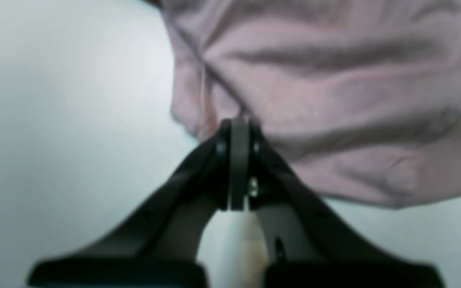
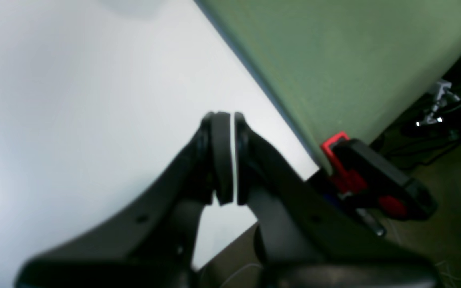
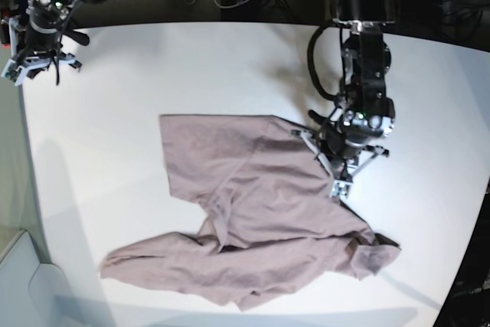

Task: Layout the t-shirt on the table in an organized manner, then fold the t-shirt properly
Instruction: 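Release, then grasp the shirt's shoulder corner with the left gripper, then grasp the opposite shirt corner with the right gripper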

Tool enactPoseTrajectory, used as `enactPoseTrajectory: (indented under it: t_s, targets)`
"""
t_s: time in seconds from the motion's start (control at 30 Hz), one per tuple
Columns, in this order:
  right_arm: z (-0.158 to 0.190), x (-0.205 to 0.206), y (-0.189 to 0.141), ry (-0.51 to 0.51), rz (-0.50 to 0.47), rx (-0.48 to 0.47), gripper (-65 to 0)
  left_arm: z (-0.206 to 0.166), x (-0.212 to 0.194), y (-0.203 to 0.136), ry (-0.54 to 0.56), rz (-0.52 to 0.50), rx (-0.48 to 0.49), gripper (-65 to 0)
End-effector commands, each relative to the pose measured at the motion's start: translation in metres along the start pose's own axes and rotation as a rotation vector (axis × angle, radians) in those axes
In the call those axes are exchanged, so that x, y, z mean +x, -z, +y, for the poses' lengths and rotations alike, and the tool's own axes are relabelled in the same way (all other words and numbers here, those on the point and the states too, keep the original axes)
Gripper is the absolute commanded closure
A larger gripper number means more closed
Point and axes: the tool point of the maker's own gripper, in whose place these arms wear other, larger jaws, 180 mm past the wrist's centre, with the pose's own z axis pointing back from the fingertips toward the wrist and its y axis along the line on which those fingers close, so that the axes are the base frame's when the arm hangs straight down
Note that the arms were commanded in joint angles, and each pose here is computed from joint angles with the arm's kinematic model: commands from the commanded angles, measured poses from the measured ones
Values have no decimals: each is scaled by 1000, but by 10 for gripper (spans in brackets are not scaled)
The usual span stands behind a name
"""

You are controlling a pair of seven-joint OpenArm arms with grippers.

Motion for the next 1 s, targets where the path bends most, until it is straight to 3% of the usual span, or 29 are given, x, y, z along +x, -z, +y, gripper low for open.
enactPoseTrajectory:
  t_s: [0.0, 0.27, 0.47, 0.77, 0.97]
  targets:
    - [-4, 10, -2, -4, -42, -6, 0, 9, 17, 0, -29, -43, 8, -2]
    - [-7, 5, -4, -15, -32, -9, 0, 39, 10, 20, -173, -5, 24, -2]
    - [-6, 7, -3, -11, -37, -8, 0, 54, -31, 25, -190, 60, 50, -2]
    - [0, 21, 2, 6, -69, 1, 0, 123, -115, -5, -212, 137, 197, -1]
    - [20, 41, 6, 29, -116, 38, 0, 171, -140, -42, -234, 145, 316, -1]
